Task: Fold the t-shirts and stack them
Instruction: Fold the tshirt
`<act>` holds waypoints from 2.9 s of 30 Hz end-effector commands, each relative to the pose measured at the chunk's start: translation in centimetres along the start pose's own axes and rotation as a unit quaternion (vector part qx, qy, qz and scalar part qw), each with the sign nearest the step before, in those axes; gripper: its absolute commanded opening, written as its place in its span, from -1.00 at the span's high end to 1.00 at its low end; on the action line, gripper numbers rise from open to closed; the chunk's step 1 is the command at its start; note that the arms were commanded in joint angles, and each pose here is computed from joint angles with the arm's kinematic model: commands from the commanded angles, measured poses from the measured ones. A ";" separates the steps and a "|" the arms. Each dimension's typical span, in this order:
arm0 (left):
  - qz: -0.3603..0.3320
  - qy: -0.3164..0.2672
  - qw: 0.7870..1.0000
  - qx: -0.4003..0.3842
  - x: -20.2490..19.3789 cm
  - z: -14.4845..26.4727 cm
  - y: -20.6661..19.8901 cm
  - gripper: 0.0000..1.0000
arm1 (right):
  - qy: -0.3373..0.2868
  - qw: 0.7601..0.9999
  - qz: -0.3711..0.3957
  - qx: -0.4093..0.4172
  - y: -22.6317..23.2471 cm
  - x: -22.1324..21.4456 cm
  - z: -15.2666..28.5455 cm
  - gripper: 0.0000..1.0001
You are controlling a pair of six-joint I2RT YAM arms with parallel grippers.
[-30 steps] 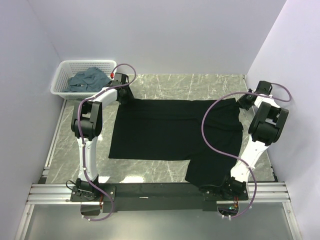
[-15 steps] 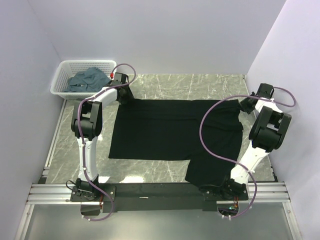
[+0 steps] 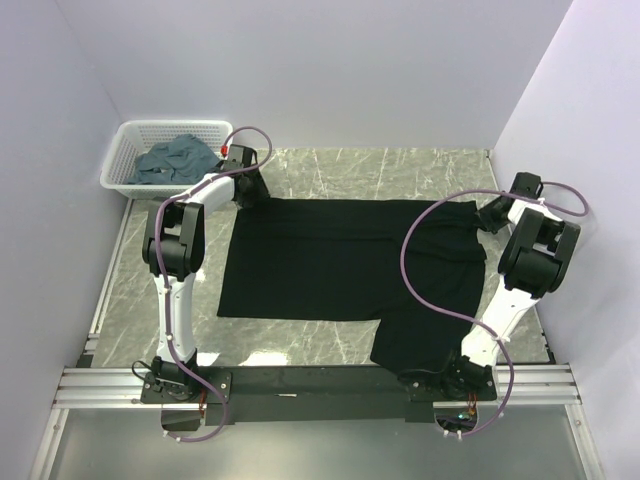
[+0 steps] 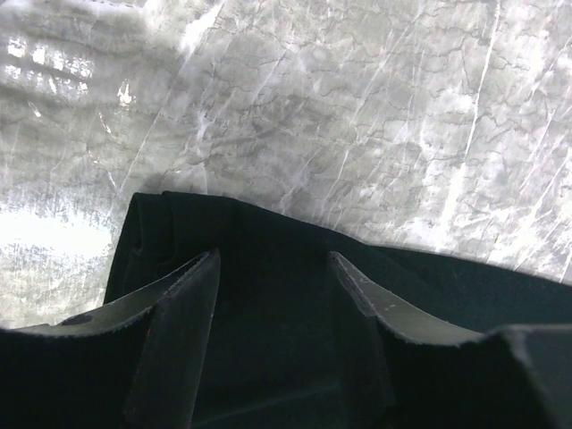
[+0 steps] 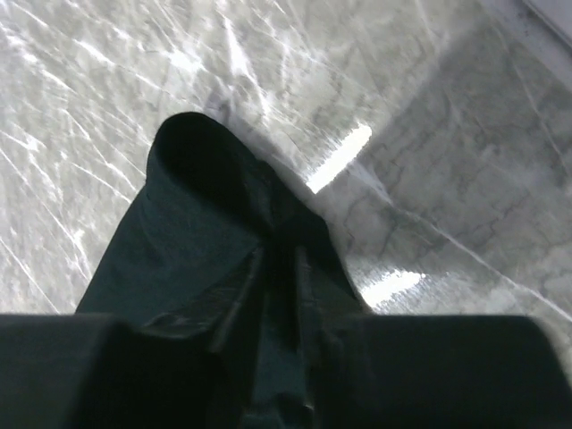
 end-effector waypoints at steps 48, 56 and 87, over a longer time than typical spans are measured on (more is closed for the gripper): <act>0.007 0.034 0.996 0.082 -1.0 -1.5 5.5 -0.17 | -0.107 0.992 -0.027 0.055 2.9 6.9 -2.3 1.00; 0.010 0.036 0.996 0.086 -1.0 -1.5 6.0 -0.18 | -0.114 0.992 -0.038 0.026 1.9 6.4 -2.5 1.00; 0.011 0.012 0.996 0.090 0.5 0.0 5.5 -0.34 | -0.109 0.993 -0.043 0.008 0.7 7.4 -0.7 0.48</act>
Point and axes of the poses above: each gripper's point midway between its finger pads, its own z axis back along the fingers, its own y axis along the line the jaws close on, x = y × z, the point moved 8 cm from there along z, back along the fingers, and after that the axes turned 6 degrees about z, right-handed, at the moved point
